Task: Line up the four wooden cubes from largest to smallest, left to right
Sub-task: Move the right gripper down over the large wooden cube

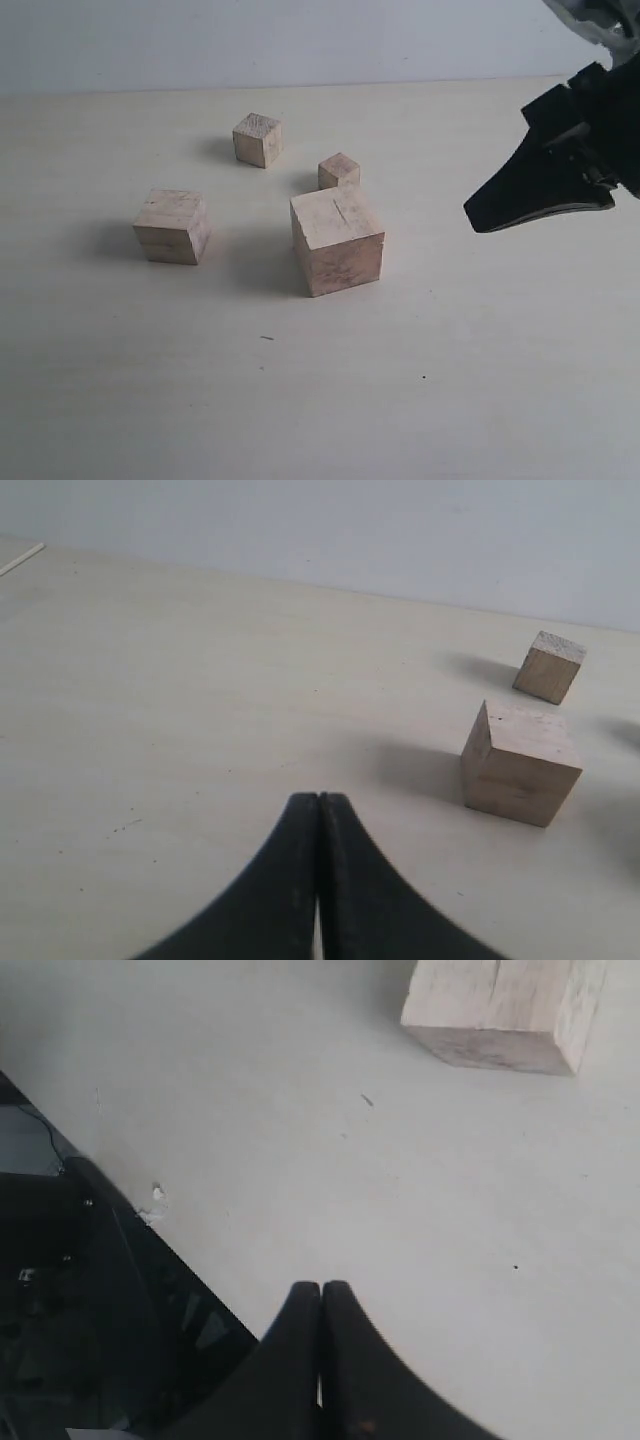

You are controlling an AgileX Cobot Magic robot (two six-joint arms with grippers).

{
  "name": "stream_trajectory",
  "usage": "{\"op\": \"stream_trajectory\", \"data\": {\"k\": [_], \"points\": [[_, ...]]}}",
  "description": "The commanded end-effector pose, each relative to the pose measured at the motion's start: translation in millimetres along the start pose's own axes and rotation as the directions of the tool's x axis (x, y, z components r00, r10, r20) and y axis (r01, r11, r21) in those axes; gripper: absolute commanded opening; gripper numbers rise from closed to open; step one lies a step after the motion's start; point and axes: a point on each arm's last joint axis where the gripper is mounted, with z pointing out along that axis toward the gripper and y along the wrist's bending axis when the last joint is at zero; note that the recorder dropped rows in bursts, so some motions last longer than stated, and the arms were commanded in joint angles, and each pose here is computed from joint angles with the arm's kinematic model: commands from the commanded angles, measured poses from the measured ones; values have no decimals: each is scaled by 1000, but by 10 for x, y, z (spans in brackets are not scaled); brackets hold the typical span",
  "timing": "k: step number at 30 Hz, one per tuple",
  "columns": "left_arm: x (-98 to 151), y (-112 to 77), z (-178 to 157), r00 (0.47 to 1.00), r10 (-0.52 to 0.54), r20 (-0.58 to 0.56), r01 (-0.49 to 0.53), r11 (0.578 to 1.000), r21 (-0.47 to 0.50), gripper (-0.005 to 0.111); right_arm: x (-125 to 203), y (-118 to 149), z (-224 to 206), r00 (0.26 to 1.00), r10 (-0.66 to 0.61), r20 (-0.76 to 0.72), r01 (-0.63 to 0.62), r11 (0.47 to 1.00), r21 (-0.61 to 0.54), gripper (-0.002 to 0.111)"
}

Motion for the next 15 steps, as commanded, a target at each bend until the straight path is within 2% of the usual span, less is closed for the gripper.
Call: {"op": "stream_trajectory", "data": {"k": [1, 5, 8, 10, 12, 15], "points": [[-2, -3, -1, 1000, 9, 14, -9, 1000, 8, 0, -145, -133, 120, 996, 77, 43, -77, 997, 6, 0], [-2, -3, -1, 1000, 9, 14, -9, 1000, 8, 0, -207, -210, 202, 988, 146, 53, -146, 989, -8, 0], [-2, -3, -1, 1000, 9, 14, -9, 1000, 8, 0, -255, -206, 270, 995, 84, 56, -79, 993, -90, 0], [-2, -3, -1, 1000, 9, 14, -9, 1000, 8, 0, -306, -210, 274, 992, 90, 93, -82, 993, -86, 0], [-2, -3, -1, 1000, 9, 14, -9, 1000, 8, 0, -357, -209, 259, 992, 63, 105, -61, 998, -19, 0], [-2, -3, -1, 1000, 9, 14, -9, 1000, 8, 0, -477, -186, 220, 991, 38, 130, -57, 989, 139, 0]]}}
